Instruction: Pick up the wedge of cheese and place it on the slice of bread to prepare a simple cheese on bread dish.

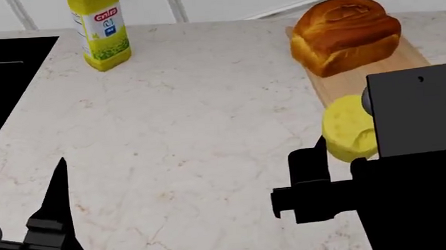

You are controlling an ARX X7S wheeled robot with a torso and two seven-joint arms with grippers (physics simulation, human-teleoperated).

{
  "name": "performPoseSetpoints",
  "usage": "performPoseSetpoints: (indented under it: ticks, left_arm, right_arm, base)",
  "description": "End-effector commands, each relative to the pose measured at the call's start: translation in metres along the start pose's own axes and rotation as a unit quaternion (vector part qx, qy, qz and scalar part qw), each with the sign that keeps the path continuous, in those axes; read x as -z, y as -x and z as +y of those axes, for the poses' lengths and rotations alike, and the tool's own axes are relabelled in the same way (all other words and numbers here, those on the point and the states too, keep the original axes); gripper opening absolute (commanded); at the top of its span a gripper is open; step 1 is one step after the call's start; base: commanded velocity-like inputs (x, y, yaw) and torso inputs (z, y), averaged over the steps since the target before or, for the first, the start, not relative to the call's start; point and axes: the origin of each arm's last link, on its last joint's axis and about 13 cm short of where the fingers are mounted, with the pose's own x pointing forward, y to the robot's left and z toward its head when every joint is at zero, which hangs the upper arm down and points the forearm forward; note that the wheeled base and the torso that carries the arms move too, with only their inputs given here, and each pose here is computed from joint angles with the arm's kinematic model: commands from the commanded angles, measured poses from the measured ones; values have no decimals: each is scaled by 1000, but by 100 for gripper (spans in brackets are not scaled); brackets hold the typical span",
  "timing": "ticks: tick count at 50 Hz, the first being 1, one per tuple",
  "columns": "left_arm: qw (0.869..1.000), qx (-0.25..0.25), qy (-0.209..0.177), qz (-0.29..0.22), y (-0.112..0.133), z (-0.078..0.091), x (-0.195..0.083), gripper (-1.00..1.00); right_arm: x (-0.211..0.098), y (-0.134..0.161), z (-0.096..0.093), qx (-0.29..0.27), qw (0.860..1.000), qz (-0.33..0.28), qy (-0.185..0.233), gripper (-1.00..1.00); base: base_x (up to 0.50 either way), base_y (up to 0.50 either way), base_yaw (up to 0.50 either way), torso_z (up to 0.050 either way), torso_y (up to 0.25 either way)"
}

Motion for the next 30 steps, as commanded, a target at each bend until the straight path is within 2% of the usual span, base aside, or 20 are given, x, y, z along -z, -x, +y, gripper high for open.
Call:
performPoseSetpoints:
  ticks: [1,8,17,28,30]
  left_arm:
    - [1000,27,-10,3,6,-2,-10,100]
    - [1000,17,-11,-9,2,3,-32,100]
    - [998,15,-23,-56,-10,6,-85,100]
    - [997,17,-13,-70,-11,4,-89,100]
    - [997,19,-24,-76,-12,2,-85,100]
  right_arm:
    - [-8,2,2,-1,1000,-18,20,-100]
    - [-18,5,0,-1,999,-27,20,-100]
    - [-40,16,-4,8,998,-45,32,-100]
    - [-44,19,-3,10,998,-50,38,-100]
    - [-44,19,-3,12,998,-48,37,-100]
  base:
    - [348,-102,0,0,0]
    - [483,-105,0,0,2]
    - [496,-92,0,0,0]
    - [499,-93,0,0,1]
    - [500,-92,0,0,5]
